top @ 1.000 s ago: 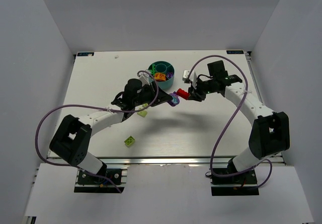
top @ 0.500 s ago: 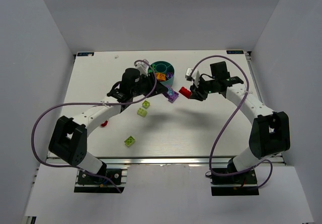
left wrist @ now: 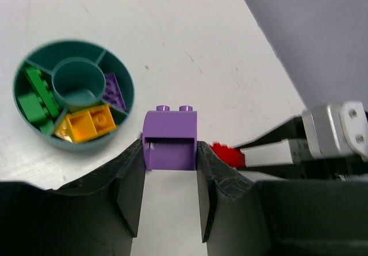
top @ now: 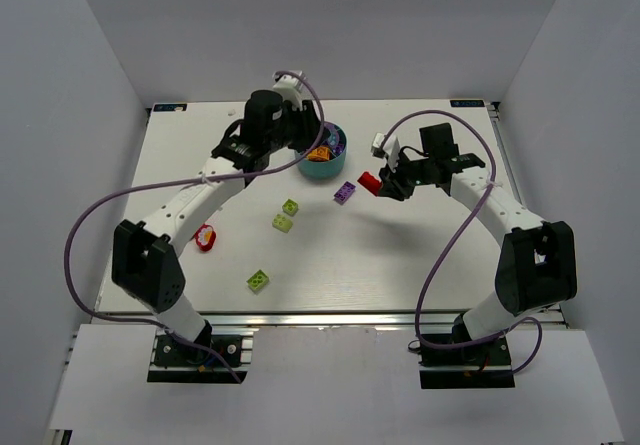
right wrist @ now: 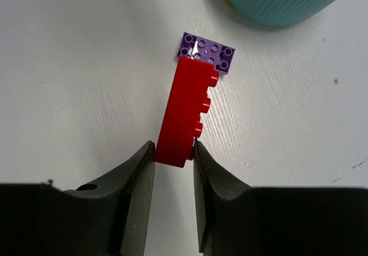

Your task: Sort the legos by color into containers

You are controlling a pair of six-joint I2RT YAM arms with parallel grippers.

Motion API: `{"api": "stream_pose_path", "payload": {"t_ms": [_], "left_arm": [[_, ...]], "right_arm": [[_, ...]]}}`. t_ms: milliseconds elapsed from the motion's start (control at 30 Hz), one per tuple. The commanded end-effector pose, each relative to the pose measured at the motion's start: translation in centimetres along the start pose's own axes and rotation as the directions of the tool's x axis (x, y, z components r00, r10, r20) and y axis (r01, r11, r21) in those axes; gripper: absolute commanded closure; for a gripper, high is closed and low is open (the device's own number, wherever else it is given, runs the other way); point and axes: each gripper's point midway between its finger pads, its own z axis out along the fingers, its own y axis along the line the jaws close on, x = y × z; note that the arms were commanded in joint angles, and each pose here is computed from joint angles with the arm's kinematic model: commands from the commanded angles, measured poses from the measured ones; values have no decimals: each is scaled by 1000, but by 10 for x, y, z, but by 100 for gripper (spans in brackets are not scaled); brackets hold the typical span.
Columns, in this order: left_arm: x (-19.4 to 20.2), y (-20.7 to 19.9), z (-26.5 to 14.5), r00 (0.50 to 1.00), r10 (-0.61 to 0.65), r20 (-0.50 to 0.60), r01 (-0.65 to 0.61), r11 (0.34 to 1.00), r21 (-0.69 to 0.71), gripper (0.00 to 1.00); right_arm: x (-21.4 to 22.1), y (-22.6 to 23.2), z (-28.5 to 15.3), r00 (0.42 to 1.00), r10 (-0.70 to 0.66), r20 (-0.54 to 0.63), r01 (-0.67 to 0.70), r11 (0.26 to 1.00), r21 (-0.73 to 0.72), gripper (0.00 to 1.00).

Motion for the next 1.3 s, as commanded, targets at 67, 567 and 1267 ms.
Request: {"api": "stream_pose_path", "payload": {"t_ms": [67, 567, 1267], "left_arm": [[5, 20, 26, 981, 153, -119, -161, 985, -64, 100], [13, 25, 48, 928, 281, -245, -317, 941, -121, 100], [16, 25, 54, 920, 296, -256, -334, 935, -122, 100]], "right_arm": [[-9, -9, -8, 1000, -5, 28, 4, 999, 47, 100], [-8, -16, -8, 1000, 18, 25, -20, 998, 66, 100], [-4, -16, -9, 999, 29, 20, -31, 997, 73, 100]]}}
